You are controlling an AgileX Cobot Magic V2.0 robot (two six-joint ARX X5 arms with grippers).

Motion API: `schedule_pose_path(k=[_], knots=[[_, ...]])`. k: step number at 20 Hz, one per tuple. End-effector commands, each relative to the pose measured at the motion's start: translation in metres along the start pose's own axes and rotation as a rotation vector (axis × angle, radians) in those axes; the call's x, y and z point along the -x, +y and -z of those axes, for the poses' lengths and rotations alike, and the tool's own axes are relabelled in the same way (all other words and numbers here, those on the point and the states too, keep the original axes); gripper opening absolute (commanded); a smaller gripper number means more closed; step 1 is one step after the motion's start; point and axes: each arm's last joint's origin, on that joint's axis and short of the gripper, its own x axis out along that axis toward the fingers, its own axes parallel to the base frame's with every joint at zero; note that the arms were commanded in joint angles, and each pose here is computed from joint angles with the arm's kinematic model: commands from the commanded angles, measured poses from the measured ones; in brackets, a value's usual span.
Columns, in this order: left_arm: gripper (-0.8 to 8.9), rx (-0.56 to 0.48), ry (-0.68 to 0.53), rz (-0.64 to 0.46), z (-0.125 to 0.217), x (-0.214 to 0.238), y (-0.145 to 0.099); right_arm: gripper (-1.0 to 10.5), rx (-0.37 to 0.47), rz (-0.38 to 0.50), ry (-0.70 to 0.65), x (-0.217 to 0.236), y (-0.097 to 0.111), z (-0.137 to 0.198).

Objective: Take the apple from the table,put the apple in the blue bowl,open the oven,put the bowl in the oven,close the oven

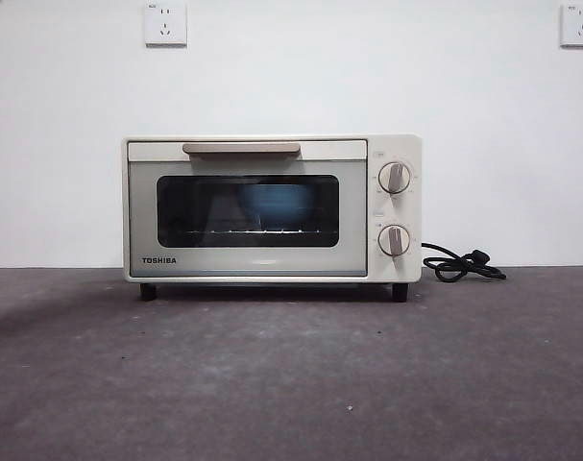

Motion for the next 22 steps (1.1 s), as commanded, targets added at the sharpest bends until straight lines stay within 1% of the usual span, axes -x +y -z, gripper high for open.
schedule_pose_path(k=[1, 3, 6, 7, 10, 13, 15, 19, 22], knots=[[-0.05, -0.181, -0.018, -0.024, 0.002, 0.011, -0.021, 0.0, 0.013, 0.007, 0.026, -0.002, 0.0, 0.002], [-0.06, -0.228, -0.037, -0.085, 0.006, 0.019, -0.034, 0.0, 0.013, 0.007, 0.028, -0.003, 0.0, 0.002], [-0.06, -0.273, -0.06, -0.215, 0.013, 0.029, -0.048, 0.0, 0.014, 0.007, 0.031, -0.004, 0.0, 0.002], [-0.06, -0.285, -0.067, -0.276, 0.017, 0.034, -0.052, 0.0, 0.014, 0.007, 0.033, -0.005, 0.001, 0.002], [-0.05, -0.294, -0.076, -0.441, 0.026, 0.044, -0.061, 0.0, 0.015, 0.008, 0.039, -0.008, 0.001, 0.001], [-0.05, -0.302, -0.045, -0.56, 0.037, 0.052, -0.067, 0.0, 0.016, 0.009, 0.047, -0.011, 0.002, 0.001], [-0.04, -0.283, -0.014, -0.596, 0.043, 0.056, -0.069, 0.0, 0.017, 0.009, 0.053, -0.014, 0.003, 0.0], [-0.04, -0.2, 0.059, -0.61, 0.054, 0.058, -0.069, 0.0, 0.021, 0.011, 0.072, -0.022, 0.004, -0.001], [-0.04, -0.157, 0.096, -0.619, 0.057, 0.058, -0.066, 0.0, 0.025, 0.014, 0.09, -0.031, 0.006, -0.002]])
